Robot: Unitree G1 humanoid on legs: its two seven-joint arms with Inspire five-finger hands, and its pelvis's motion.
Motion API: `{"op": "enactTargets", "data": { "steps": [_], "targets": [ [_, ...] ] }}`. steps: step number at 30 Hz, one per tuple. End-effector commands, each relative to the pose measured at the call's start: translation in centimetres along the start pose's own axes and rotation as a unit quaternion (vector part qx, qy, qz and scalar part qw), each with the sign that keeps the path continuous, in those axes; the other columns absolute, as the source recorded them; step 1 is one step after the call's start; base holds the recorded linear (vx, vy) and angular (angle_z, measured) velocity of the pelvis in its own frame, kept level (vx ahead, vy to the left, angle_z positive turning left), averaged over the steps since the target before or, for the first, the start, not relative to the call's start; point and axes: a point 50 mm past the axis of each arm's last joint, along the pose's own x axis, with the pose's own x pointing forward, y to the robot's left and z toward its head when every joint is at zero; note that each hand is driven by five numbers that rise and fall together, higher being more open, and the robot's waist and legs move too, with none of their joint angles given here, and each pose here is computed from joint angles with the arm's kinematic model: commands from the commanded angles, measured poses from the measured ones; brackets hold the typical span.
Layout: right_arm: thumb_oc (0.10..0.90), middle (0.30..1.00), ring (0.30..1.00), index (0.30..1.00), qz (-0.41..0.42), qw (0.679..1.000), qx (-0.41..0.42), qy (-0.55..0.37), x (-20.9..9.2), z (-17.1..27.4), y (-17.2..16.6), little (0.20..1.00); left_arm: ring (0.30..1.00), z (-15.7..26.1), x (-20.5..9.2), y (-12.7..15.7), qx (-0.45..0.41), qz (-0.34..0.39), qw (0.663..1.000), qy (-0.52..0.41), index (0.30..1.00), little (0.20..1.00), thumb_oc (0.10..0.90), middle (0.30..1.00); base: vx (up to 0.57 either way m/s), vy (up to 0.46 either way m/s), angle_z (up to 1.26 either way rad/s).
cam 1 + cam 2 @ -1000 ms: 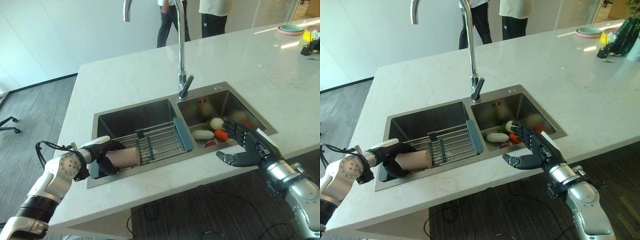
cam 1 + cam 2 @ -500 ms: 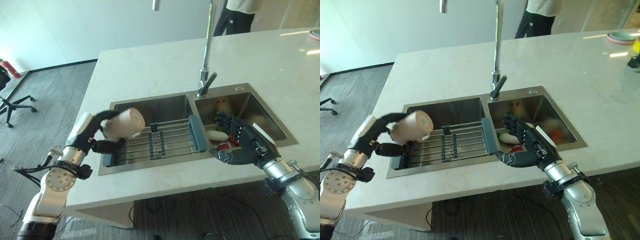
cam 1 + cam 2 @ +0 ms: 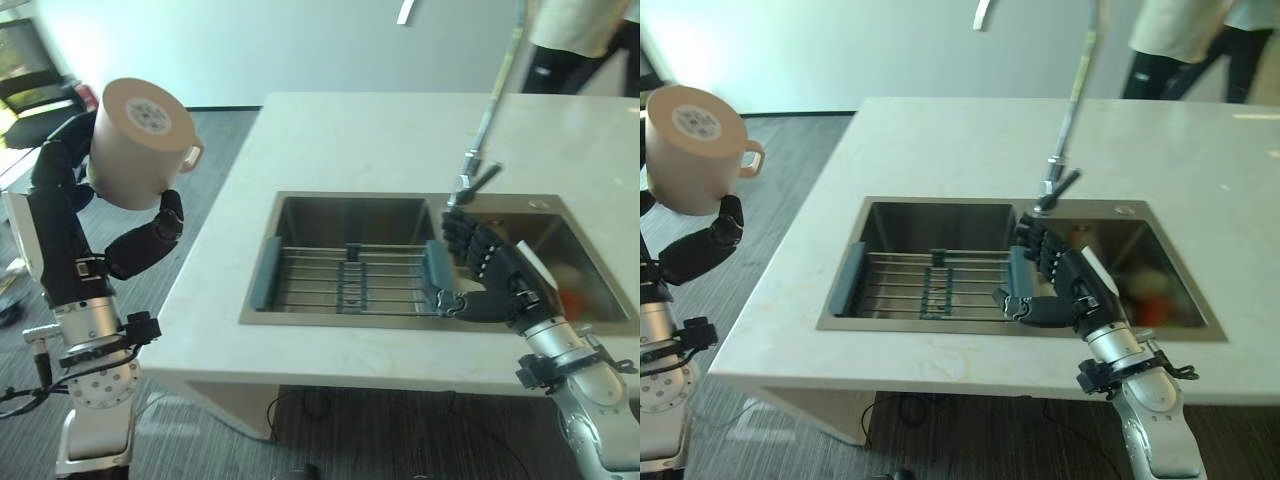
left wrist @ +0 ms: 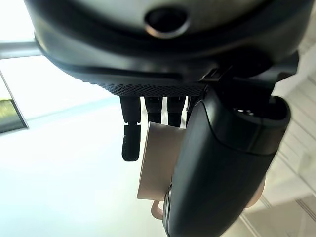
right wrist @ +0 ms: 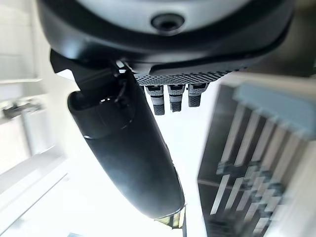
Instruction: Place the dishes in the dishwasher.
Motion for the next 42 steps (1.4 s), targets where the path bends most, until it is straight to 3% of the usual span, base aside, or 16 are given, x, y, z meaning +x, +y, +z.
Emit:
{"op": "enactTargets", "data": {
  "steps": [1,5,10,21,31,42],
  "targets": [
    [0.8,0.9,0.9,0.9,-0.046,0.975,-0.021,-0.217,-0.2,6.6,-1.0,0.9,0.3,4.4,1.3,1.2,-0.101,0.062,0.984,-0.131,0.3,0.3,0.4,0.3,-0.13,-0.41,2.88],
    [0.8,0.9,0.9,0.9,-0.029,0.976,-0.031,-0.215,0.4,7.0,-0.1,0.9,0.3,5.2,-0.1,0.9,-0.122,0.052,0.985,-0.113,0.3,0.3,0.4,0.3,-0.19,-0.298,1.4],
    [0.8,0.9,0.9,0.9,-0.076,0.973,-0.057,-0.211,0.7,6.8,-1.6,0.9,0.3,4.7,0.8,-0.2,-0.184,0.031,0.977,-0.103,0.3,0.3,0.4,0.3,-0.28,-0.061,1.27],
    [0.8,0.9,0.9,0.9,-0.124,0.97,-0.072,-0.197,1.1,6.1,-2.3,0.9,0.3,4.0,0.8,-0.9,-0.237,-0.003,0.968,-0.078,0.3,0.3,0.4,0.3,-0.19,0.224,1.6],
    [0.8,0.9,0.9,0.9,-0.155,0.968,-0.049,-0.189,0.5,5.0,-1.2,0.9,0.3,3.7,1.2,-2.1,-0.247,-0.054,0.965,-0.068,0.3,0.3,0.4,0.3,-0.02,0.273,0.54],
    [0.8,0.9,0.9,0.9,-0.134,0.973,-0.031,-0.186,0.7,4.8,-1.4,0.9,0.3,3.6,0.9,-2.7,-0.23,-0.068,0.969,-0.055,0.3,0.3,0.4,0.3,0.06,-0.009,0.31]
  ]
}}
